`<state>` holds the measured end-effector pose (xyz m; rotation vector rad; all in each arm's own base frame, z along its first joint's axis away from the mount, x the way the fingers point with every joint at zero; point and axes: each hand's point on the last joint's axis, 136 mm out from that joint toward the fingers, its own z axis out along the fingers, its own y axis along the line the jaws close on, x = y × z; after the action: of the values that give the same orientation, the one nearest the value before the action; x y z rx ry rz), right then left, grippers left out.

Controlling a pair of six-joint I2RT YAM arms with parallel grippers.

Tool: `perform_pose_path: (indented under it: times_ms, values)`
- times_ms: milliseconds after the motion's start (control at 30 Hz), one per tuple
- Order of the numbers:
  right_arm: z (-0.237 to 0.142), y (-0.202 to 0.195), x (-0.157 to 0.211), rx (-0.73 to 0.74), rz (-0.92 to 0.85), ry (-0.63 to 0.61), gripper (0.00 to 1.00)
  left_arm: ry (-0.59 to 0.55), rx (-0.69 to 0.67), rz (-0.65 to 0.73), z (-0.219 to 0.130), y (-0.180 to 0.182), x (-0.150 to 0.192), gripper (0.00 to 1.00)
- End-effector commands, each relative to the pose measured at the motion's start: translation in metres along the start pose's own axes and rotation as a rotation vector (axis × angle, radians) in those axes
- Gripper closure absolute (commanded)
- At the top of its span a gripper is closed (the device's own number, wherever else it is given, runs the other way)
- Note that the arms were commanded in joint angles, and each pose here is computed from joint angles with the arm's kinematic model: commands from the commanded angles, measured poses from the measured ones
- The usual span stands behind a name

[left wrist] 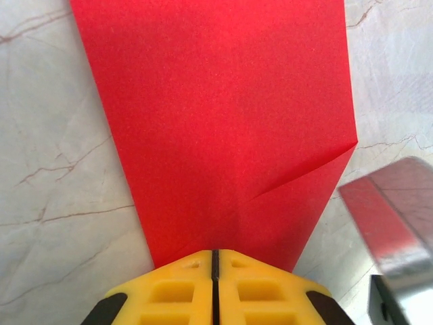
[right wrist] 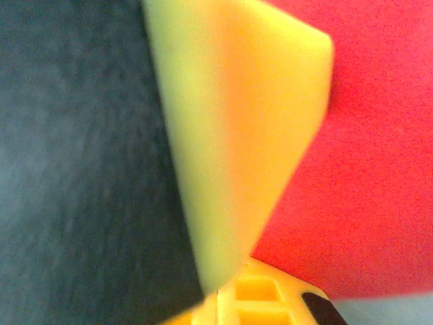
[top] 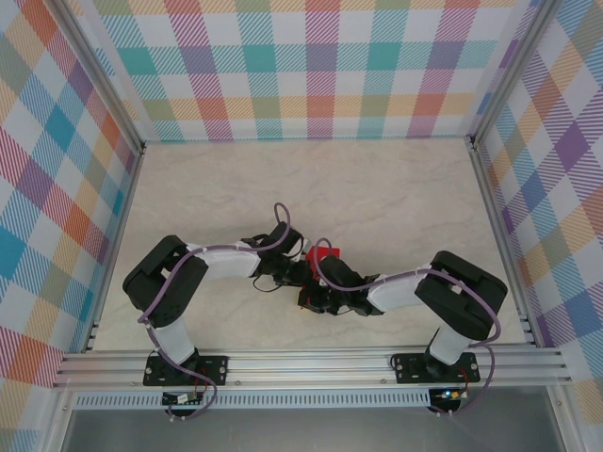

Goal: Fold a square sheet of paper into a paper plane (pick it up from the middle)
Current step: Third fold the triangle at the center of the table.

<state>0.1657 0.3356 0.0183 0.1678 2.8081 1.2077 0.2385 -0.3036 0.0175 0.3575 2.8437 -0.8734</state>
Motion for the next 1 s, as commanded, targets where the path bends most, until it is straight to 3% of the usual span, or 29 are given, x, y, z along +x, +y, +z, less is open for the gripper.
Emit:
perform_pose_path:
  times_ms: [0, 167, 433, 767, 967]
  values:
    - [-0.019, 0.0, -0.013, 0.067, -0.029, -0.065, 0.99, 0.082, -0.084, -0.028, 0.008, 0.021, 0.024, 0.92]
    - [-0.042, -0.02, -0.039, 0.084, 0.024, -0.139, 0.97, 0.079, -0.09, -0.026, 0.006, 0.022, 0.024, 0.92]
    - [-0.049, -0.009, -0.07, -0.01, 0.042, -0.138, 0.96, 0.078, -0.089, -0.028, 0.005, 0.022, 0.024, 0.92]
    - [-0.035, -0.052, -0.072, 0.123, 0.118, -0.103, 0.93, 0.079, -0.058, -0.02, 0.005, 0.016, 0.024, 0.9]
    - [-0.07, -0.043, -0.087, 0.12, 0.104, -0.166, 0.84, 0.071, -0.059, -0.003, 0.0, 0.013, 0.022, 0.9]
